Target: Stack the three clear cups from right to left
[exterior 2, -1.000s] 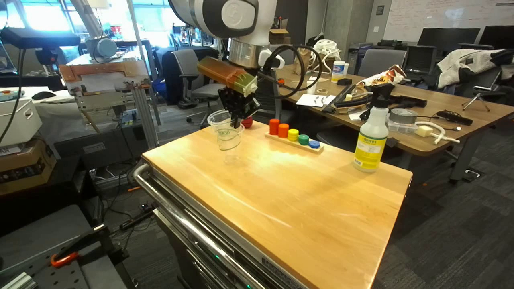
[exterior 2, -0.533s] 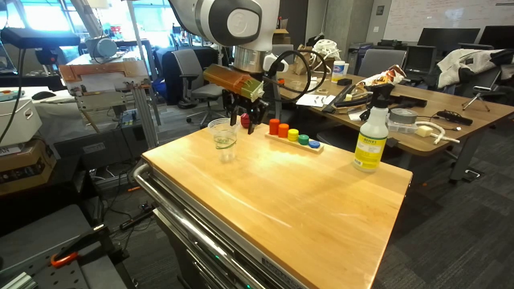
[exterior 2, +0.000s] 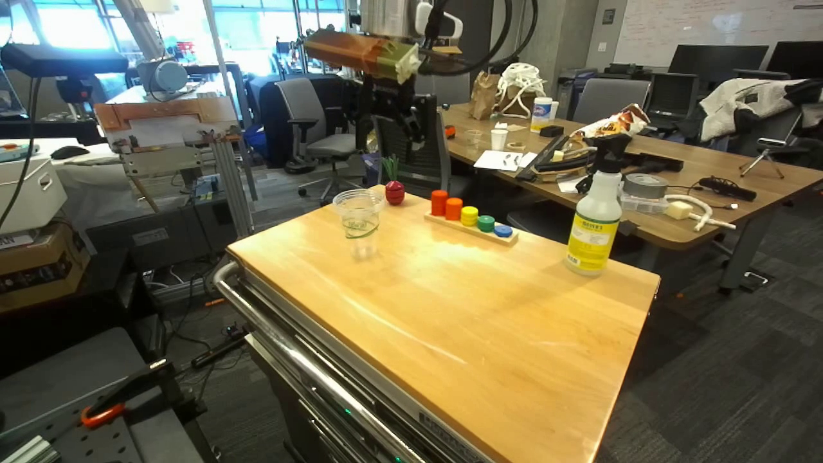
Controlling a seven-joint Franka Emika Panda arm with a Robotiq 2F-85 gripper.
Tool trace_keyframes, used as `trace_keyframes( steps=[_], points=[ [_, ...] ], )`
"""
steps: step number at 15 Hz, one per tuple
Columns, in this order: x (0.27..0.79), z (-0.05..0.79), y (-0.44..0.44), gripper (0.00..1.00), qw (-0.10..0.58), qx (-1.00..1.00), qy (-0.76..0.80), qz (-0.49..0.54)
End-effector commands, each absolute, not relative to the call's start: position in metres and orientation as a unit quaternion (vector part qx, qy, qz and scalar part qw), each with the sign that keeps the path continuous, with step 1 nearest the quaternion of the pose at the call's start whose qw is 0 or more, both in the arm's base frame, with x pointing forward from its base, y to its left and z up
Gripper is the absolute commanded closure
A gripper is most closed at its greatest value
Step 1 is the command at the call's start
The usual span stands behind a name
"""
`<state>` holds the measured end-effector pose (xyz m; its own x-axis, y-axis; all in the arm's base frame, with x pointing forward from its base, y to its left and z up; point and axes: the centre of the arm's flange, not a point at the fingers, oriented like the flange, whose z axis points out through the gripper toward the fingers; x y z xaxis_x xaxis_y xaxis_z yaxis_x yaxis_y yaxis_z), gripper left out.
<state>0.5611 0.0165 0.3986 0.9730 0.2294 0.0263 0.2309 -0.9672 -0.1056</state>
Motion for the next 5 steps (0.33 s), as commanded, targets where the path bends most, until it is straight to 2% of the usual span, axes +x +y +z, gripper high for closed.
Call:
trace_keyframes(
  steps=[1,3,4,5],
  points=[
    [0.518,0.443,0.003,0.0,0.055,-0.991,-0.117,0.019],
    [0.499,0.459,-0.009,0.0,0.06,-0.99,-0.127,0.03],
    [0.526,0.439,0.003,0.0,0.06,-0.991,-0.115,0.029],
    [0.519,0.447,-0.001,0.0,0.062,-0.991,-0.117,0.031]
  ],
)
